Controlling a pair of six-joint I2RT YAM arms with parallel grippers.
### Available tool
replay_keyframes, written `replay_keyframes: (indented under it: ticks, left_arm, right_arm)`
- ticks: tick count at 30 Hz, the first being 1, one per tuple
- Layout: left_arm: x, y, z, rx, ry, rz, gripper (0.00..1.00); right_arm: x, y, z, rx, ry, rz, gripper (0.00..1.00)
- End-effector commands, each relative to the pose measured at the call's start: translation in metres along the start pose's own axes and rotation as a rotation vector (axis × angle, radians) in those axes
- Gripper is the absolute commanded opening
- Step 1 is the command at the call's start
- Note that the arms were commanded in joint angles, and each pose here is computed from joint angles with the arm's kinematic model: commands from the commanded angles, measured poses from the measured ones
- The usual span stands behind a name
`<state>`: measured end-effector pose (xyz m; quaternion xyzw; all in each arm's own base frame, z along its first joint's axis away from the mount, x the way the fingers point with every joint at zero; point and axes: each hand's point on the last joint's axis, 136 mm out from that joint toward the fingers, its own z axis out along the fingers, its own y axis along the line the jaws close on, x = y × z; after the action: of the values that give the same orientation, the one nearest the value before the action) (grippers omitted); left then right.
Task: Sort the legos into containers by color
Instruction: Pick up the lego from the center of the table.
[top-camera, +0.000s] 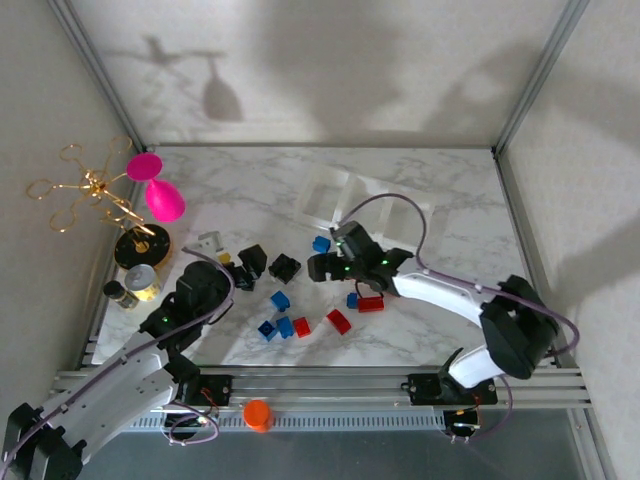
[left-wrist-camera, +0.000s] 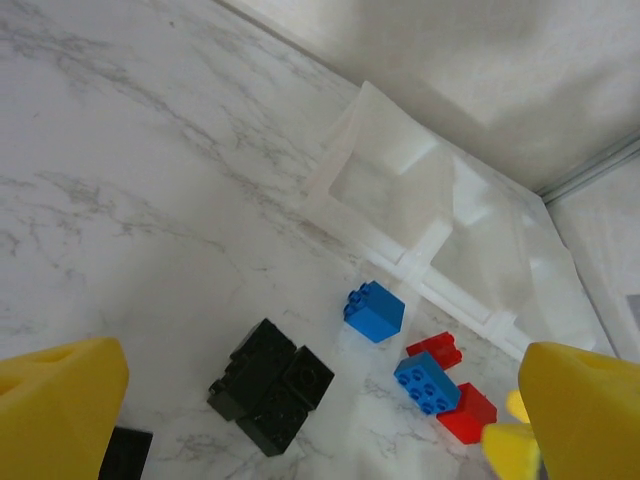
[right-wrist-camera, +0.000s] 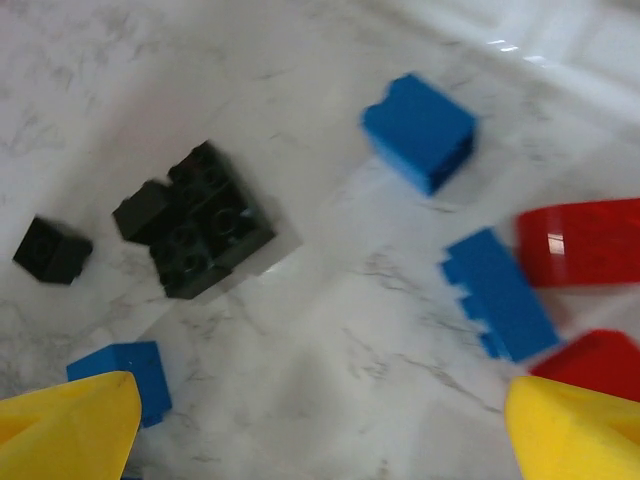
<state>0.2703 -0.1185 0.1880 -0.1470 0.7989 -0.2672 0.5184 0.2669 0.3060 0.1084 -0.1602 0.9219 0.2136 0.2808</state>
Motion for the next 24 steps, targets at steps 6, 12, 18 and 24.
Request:
replay_keyframes:
  ticks: [6, 12, 18, 24]
  left_arm:
    - [0.011, 0.020, -0.008, -0.079, 0.027, -0.034, 1.00]
    - [0.013, 0.026, -0.008, -0.108, 0.028, -0.037, 1.00]
    - [0.010, 0.030, -0.009, -0.124, 0.015, -0.035, 0.99]
    - [0.007, 0.030, -0.010, -0.134, 0.009, -0.028, 0.99]
  right_arm:
    - [0.003, 0.025, 0.047, 0.013, 0.083, -0.138, 0.86]
    - [-0.005, 0.028, 0.077, 0.057, 0.090, -0.160, 0.85]
    - [-0.008, 0.024, 0.101, 0.110, 0.099, -0.172, 0.85]
    - [-0.007, 0.010, 0.109, 0.184, 0.095, -0.168, 0.84]
